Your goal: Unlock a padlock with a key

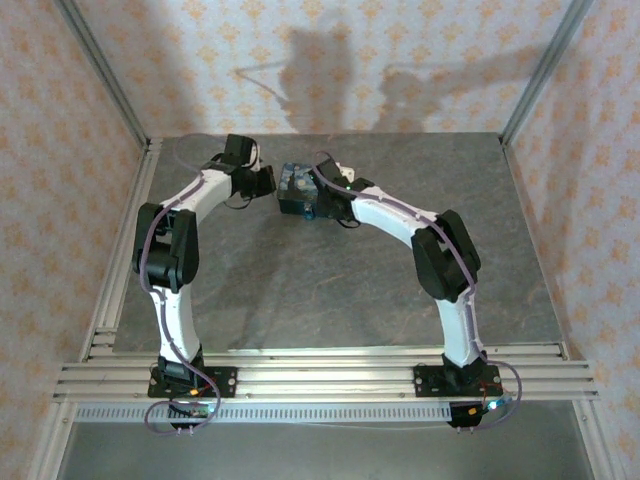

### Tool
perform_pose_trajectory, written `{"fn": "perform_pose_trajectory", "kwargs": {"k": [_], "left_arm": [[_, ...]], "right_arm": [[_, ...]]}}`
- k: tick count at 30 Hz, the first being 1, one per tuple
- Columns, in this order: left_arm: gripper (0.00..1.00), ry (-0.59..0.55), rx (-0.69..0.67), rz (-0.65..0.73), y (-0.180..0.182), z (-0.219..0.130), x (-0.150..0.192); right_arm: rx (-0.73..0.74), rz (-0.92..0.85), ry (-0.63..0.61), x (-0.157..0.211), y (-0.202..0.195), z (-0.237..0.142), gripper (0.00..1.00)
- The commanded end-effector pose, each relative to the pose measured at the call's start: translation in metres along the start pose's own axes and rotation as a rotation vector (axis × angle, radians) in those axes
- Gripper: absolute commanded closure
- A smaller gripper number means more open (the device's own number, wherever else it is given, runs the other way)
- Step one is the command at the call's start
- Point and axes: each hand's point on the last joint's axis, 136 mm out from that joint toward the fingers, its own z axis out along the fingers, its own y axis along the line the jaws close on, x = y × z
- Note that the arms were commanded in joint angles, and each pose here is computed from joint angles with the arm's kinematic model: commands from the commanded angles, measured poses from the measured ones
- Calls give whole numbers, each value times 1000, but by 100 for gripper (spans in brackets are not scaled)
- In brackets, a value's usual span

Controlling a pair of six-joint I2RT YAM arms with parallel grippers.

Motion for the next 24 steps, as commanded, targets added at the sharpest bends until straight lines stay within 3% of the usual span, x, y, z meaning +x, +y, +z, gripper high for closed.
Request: {"fn": "perform_pose_trajectory", "kwargs": {"k": [1, 5, 12, 19, 24], "left_arm": [[100, -30, -36, -14, 8, -4, -17], [100, -25, -82, 18, 17, -3, -22], [100, 21, -64, 12, 15, 23, -22], [100, 71, -48, 45, -3, 35, -4], [100, 106, -20, 83, -27, 38, 19]], "right_arm": [[81, 36, -90, -13, -22, -6, 49], [36, 94, -83, -22, -27, -19, 49], [-109, 208, -7, -51, -28, -8, 43], [-260, 195, 106, -60, -6, 32, 43], [-292, 203, 191, -44, -8, 54, 47]]}}
